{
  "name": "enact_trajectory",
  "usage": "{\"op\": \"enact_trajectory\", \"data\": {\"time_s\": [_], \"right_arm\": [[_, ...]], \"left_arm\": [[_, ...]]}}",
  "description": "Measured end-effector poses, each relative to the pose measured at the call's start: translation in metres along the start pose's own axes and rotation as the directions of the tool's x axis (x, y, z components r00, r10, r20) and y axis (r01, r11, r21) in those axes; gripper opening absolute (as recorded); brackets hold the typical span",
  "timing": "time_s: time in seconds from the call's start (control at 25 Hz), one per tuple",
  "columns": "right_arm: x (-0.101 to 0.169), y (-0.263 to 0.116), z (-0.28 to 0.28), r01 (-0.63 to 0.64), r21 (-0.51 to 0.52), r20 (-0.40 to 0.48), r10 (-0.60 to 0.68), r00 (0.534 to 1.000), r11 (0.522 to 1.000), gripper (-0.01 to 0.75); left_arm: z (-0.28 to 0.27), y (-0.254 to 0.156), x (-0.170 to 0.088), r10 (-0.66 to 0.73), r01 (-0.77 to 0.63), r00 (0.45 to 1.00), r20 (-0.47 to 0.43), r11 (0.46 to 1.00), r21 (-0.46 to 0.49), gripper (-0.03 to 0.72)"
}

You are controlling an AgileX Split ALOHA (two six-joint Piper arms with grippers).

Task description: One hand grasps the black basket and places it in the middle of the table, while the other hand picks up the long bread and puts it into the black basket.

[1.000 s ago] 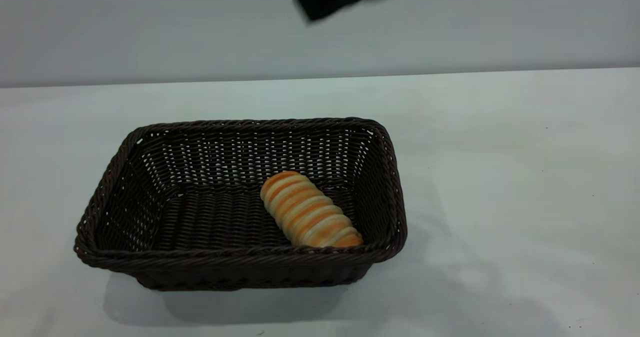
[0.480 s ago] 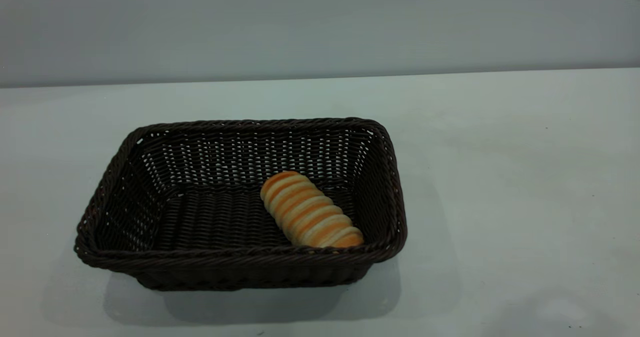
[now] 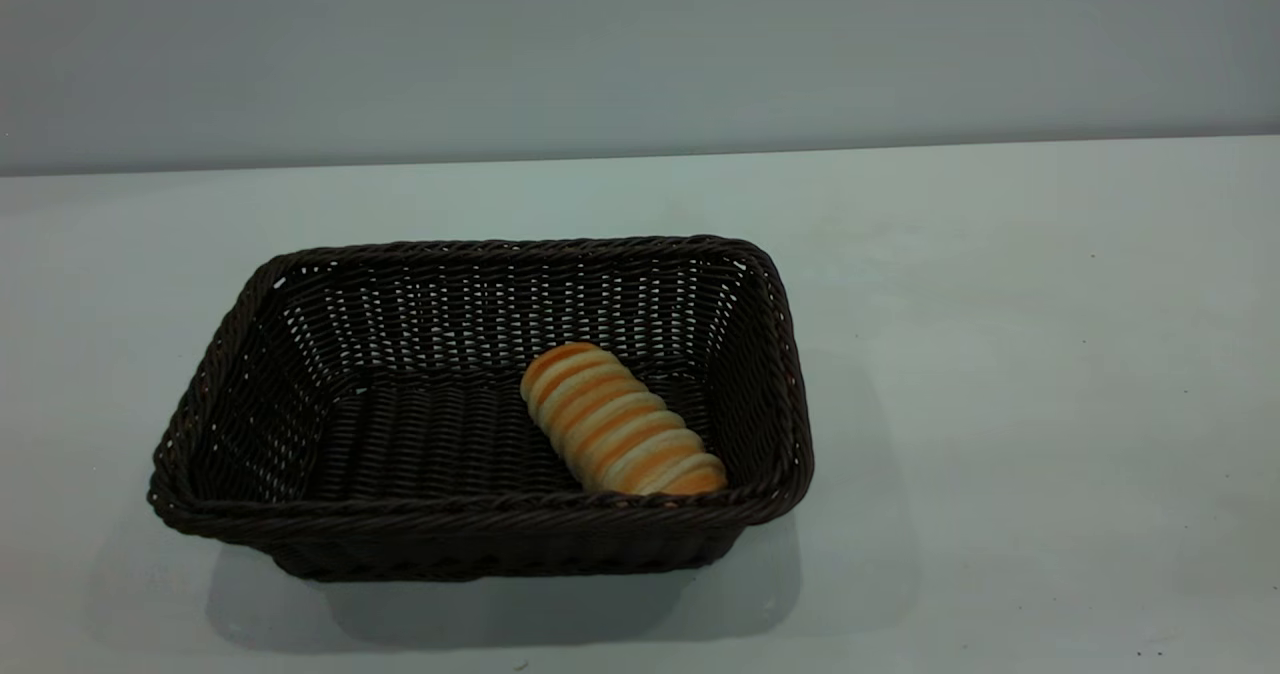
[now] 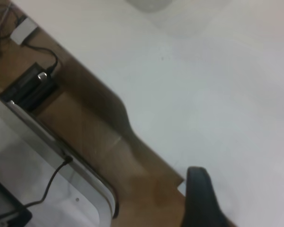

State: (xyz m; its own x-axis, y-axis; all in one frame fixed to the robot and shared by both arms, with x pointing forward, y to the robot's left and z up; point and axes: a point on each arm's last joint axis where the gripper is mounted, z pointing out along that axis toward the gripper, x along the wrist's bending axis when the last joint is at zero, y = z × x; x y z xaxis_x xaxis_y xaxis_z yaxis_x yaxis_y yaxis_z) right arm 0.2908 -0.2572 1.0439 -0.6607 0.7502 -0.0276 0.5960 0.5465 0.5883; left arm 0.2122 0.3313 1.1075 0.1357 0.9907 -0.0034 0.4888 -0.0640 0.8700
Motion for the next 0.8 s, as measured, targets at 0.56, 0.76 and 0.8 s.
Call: {"op": "enact_trajectory", "data": {"time_s": [0.56,0.76,0.8], "right_arm": [[0.006,-0.036,-0.025,-0.033,-0.220,0.015,0.038,0.999,0.975,0.431],[0.006,-0.041,-0.028,-0.032,-0.249,0.017,0.038,0.999,0.968,0.406],[0.007,-0.042,-0.029,-0.033,-0.258,0.017,0.038,0.999,0.966,0.402]], "left_arm": [[0.040,-0.051,-0.007,0.010,-0.014,0.999,0.036,0.992,0.128,0.558],[0.047,-0.055,-0.008,0.017,-0.022,0.999,0.036,0.989,0.149,0.558],[0.048,-0.056,-0.008,0.020,-0.026,0.999,0.037,0.988,0.154,0.558]]}}
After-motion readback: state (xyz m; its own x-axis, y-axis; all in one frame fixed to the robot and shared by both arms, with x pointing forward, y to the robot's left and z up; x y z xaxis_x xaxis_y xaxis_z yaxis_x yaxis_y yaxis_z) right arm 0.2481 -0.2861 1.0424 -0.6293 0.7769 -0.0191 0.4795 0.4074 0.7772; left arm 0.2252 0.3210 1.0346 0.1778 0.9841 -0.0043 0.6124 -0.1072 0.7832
